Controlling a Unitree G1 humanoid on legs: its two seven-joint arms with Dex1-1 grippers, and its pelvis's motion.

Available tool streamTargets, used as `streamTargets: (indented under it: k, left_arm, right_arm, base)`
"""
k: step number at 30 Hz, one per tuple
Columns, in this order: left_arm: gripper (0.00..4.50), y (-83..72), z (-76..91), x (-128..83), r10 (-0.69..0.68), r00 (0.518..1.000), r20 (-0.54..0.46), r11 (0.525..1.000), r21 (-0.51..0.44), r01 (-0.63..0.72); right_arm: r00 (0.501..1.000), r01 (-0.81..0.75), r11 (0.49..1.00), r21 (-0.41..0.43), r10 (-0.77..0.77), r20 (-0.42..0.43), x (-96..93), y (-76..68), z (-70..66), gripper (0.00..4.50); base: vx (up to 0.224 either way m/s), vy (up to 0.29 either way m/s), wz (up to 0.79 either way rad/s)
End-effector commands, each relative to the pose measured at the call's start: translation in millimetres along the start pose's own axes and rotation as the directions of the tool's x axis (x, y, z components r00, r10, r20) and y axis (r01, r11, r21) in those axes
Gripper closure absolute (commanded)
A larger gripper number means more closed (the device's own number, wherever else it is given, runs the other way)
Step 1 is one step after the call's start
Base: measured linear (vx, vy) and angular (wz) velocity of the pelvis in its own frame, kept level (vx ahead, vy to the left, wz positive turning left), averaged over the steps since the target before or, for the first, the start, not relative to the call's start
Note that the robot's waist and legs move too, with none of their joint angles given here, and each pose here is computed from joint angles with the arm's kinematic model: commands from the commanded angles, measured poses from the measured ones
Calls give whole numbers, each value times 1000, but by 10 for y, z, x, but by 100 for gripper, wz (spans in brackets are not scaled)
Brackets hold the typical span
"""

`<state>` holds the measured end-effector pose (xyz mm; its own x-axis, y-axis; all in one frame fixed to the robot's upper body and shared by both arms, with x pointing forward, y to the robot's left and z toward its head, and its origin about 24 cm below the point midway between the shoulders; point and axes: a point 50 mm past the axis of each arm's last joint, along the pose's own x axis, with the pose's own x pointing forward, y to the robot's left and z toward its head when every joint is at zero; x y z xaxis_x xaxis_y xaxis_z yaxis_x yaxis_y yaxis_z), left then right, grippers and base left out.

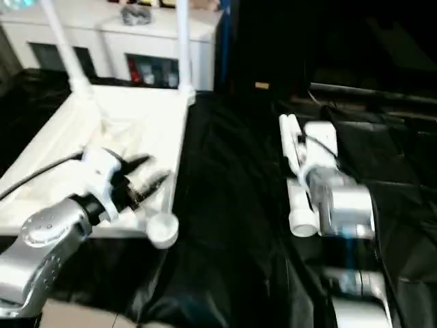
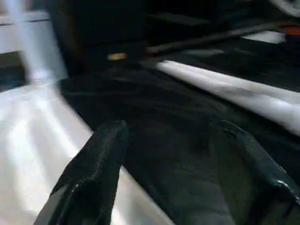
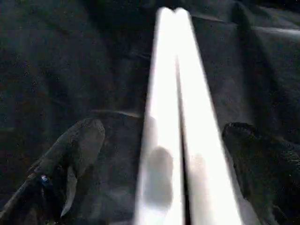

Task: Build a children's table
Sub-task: Pick table leg

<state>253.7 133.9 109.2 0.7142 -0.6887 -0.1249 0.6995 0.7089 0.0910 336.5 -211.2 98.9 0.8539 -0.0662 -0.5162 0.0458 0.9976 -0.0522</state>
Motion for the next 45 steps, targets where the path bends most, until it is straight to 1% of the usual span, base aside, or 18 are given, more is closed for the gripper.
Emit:
streamTargets:
  k: [1, 4, 6, 9, 12, 13, 15, 17, 21, 25, 27, 28, 31, 37, 40, 42, 45]
  left_arm:
    - [92, -39, 63, 19, -59, 998, 5, 998, 17, 59]
    - [64, -72, 112, 42, -140, 990, -8, 990, 20, 140]
    - [58, -83, 121, 48, -162, 987, -20, 987, 21, 162]
    - [26, -100, 123, 52, -172, 985, -20, 985, 15, 172]
    - [6, -144, 113, 48, -200, 979, -28, 980, -1, 200]
    - [6, -144, 113, 48, -200, 979, -28, 980, -1, 200]
    - [6, -180, 104, 24, -224, 974, -38, 974, -8, 224]
    - [6, -182, 103, 23, -226, 973, -39, 974, -9, 226]
    - [6, -202, 99, 2, -241, 969, -43, 970, -22, 241]
    - [6, -208, 95, -3, -242, 969, -49, 970, -22, 241]
    - [6, -207, 89, -12, -239, 970, -54, 971, -19, 238]
    - [6, -207, 89, -12, -239, 970, -54, 971, -19, 238]
    - [6, -199, 86, -18, -233, 971, -57, 972, -16, 233]
    - [6, -197, 104, -24, -226, 973, -55, 974, -10, 226]
    - [6, -198, 103, -26, -221, 974, -57, 975, -7, 221]
    - [0, -205, 106, -29, -223, 973, -57, 975, -7, 223]
    - [0, -205, 110, -25, -231, 971, -59, 973, -4, 231]
  right_arm:
    - [999, -16, 1000, 21, 17, -39, 20, -30, -20, 0]
    - [995, -50, 999, -6, 50, -89, 77, -20, -13, 0]
    - [994, -34, 999, -12, 33, -102, 110, -28, 0, 0]
    - [994, -23, 1000, -19, 21, -103, 128, -38, 12, 0]
    - [991, -31, 999, -18, 29, -130, 161, -43, -8, 0]
    - [991, -31, 999, -18, 29, -130, 161, -43, -8, 0]
    - [984, -52, 999, 14, 54, -171, 221, -40, -70, 0]
    - [983, -54, 998, 18, 56, -174, 225, -38, -76, 0]
    - [977, -62, 998, 26, 66, -202, 255, -11, -144, 0]
    - [973, -70, 997, 27, 74, -219, 281, -6, -174, 0]
    - [963, -89, 995, 35, 95, -251, 298, 17, -205, 0]
    - [963, -89, 995, 35, 95, -251, 298, 17, -205, 0]
    - [955, -118, 990, 77, 135, -263, 307, 66, -220, 0]
    - [944, -136, 987, 86, 156, -292, 317, 107, -233, 0]
    - [937, -140, 986, 95, 163, -309, 333, 112, -263, 0]
    - [933, -143, 984, 109, 171, -317, 340, 117, -284, 34]
    - [923, -153, 980, 131, 189, -335, 354, 127, -323, 37]
  base:
    - [-71, -10, 3]
    - [-59, -6, 2]
    - [0, 0, 0]
    - [0, 0, 0]
    - [0, 0, 0]
    - [0, 0, 0]
    - [0, 0, 0]
    - [0, 0, 0]
    - [0, 0, 0]
    - [0, 0, 0]
    - [0, 0, 0]
    - [0, 0, 0]
    - [0, 0, 0]
    - [0, 0, 0]
    - [0, 0, 0]
    - [0, 0, 0]
    - [0, 0, 0]
